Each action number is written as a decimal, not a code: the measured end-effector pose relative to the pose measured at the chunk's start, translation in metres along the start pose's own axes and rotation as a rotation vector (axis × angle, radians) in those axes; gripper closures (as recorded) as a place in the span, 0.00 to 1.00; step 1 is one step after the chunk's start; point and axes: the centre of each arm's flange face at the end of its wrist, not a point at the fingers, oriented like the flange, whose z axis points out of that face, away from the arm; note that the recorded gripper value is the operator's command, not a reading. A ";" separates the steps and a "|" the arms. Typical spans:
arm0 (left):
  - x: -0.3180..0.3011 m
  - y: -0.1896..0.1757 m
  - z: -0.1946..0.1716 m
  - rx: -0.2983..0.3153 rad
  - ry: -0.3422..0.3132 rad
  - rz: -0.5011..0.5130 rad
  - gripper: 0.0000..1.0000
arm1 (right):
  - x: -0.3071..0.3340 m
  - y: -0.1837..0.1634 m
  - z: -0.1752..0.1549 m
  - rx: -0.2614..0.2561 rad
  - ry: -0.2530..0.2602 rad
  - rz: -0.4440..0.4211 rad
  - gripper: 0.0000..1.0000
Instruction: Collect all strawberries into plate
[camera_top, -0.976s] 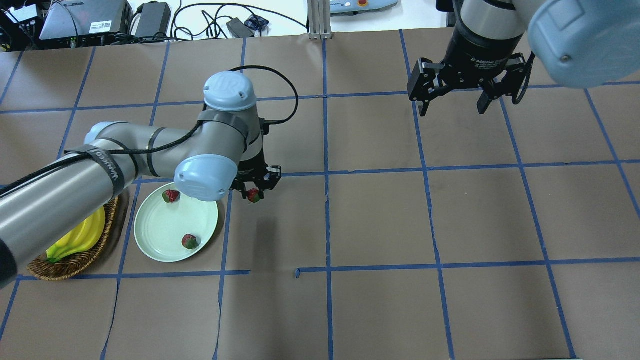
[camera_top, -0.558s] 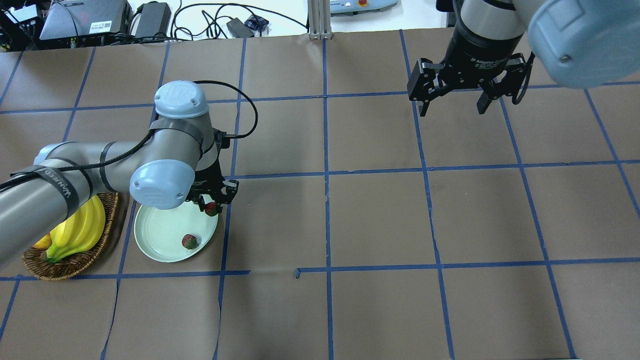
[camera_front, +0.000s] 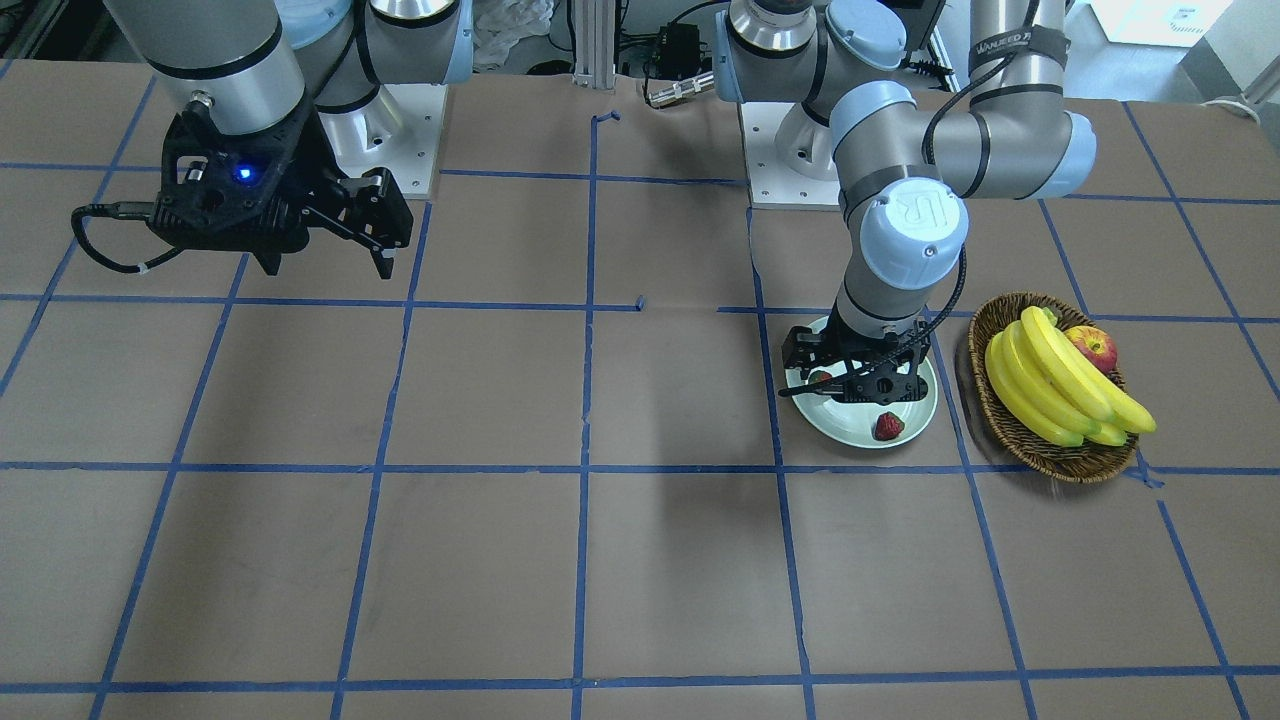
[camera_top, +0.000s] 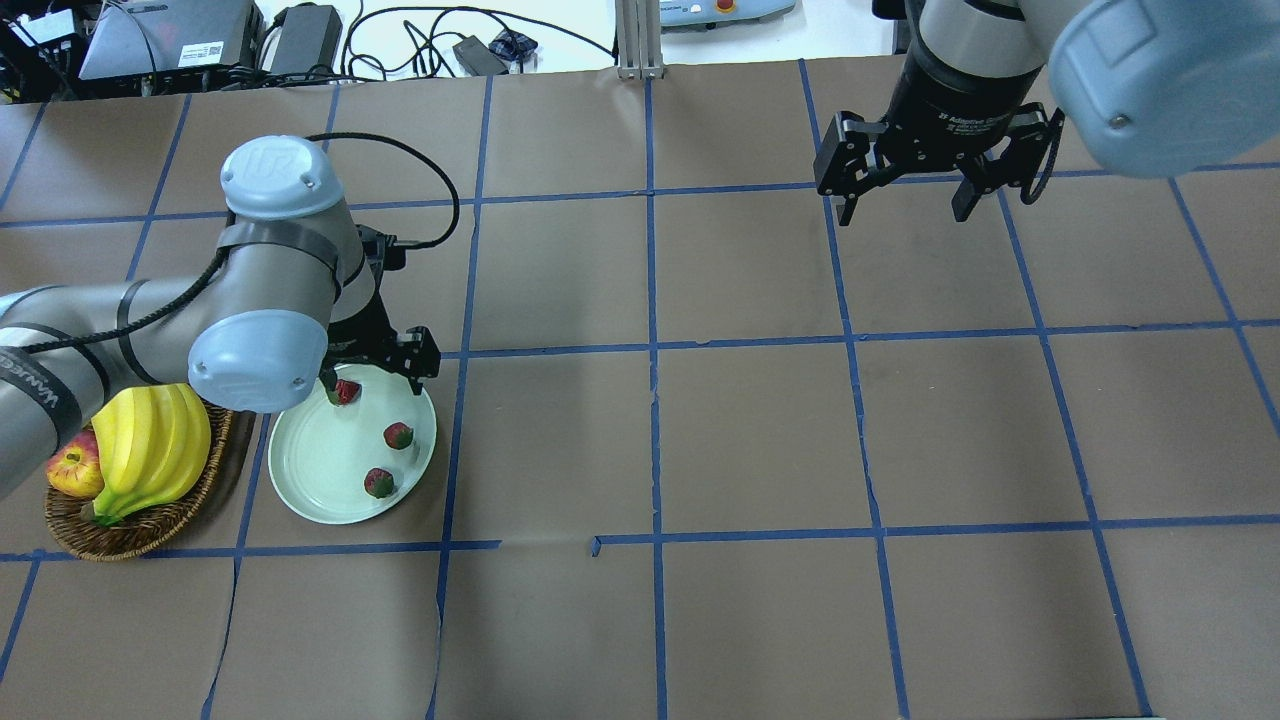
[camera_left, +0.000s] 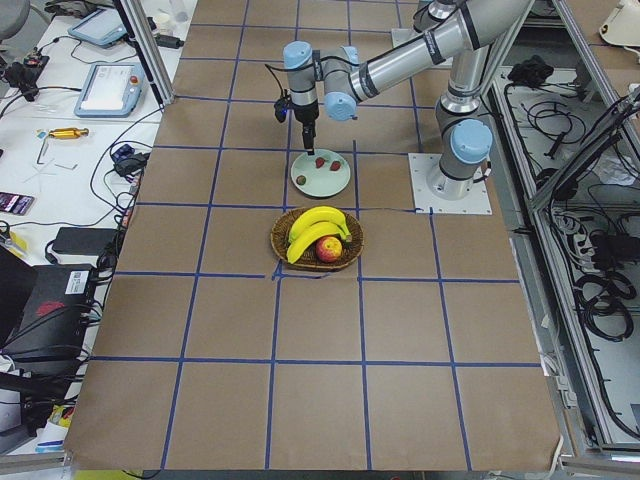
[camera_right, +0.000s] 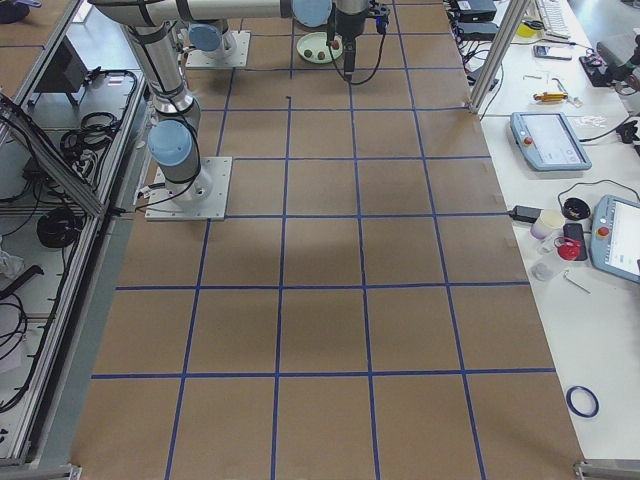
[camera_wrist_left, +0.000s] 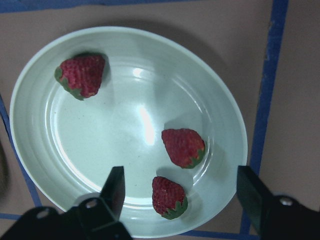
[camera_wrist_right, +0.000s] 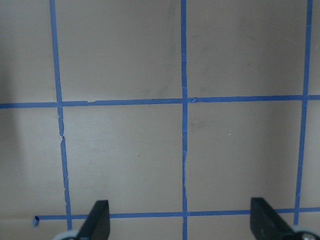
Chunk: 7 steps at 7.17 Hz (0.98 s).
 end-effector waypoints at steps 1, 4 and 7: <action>0.004 -0.014 -0.054 0.066 0.039 0.005 0.00 | 0.000 0.000 -0.002 0.006 0.002 0.000 0.00; 0.018 -0.022 -0.201 0.168 0.136 0.000 0.00 | 0.001 -0.002 -0.007 0.024 0.011 -0.002 0.00; 0.021 -0.003 -0.240 0.223 0.155 0.008 0.00 | 0.002 -0.001 -0.018 0.046 0.011 -0.002 0.00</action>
